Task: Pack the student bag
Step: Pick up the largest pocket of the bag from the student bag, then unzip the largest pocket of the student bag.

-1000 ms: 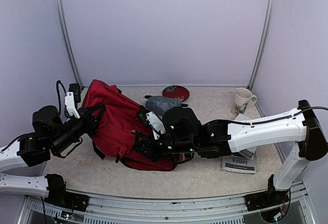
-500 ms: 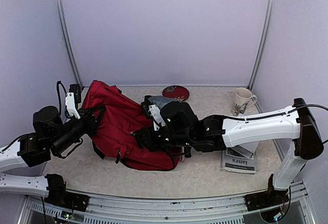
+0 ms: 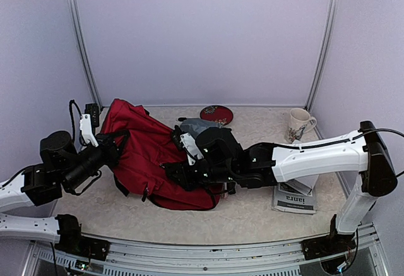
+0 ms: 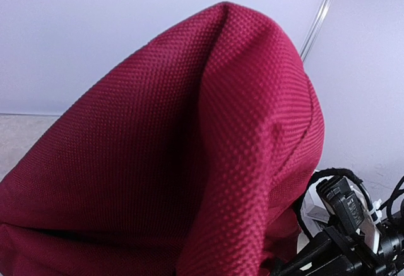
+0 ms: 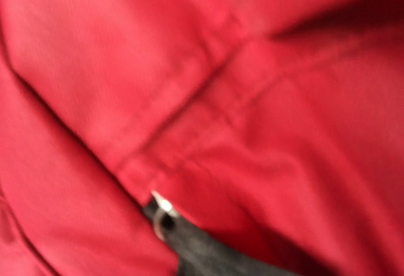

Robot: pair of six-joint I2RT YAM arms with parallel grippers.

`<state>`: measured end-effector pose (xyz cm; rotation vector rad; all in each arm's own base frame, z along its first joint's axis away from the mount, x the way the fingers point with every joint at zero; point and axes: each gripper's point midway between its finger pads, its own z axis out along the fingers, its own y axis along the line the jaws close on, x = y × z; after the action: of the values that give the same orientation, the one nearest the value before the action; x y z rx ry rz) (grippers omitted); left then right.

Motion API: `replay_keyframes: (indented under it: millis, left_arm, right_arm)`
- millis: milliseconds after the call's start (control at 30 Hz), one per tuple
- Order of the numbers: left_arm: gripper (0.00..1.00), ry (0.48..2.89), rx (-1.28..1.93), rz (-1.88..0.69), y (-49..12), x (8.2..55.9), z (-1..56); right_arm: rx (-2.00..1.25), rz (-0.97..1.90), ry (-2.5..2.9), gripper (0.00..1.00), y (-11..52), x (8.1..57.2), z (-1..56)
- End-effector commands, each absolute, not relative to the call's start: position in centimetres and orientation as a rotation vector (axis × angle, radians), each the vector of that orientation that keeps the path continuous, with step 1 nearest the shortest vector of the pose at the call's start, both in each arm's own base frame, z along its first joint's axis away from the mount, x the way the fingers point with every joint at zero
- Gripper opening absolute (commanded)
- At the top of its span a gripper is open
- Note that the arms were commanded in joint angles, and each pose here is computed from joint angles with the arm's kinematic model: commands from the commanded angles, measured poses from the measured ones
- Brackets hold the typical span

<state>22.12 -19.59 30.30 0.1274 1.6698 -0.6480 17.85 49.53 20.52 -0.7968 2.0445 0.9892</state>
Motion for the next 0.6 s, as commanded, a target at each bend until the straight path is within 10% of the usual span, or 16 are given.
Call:
replay_keyframes:
  millis: [0, 300, 567]
  left_arm:
    - [0.00, 1.594, 0.088, -0.694, -19.3, 22.0, 32.5]
    - [0.00, 1.597, 0.079, -0.696, -19.1, 22.0, 32.5]
    - [0.00, 1.622, 0.020, -0.622, -17.3, 22.7, 32.0]
  right_arm:
    - [-0.835, 0.858, 2.064, 0.26, 48.7, 18.1, 19.0]
    - [-0.885, 0.763, 2.029, 0.00, 48.8, 19.2, 19.0]
    - [-0.788, 0.737, 2.089, 0.00, 44.5, 21.2, 18.3]
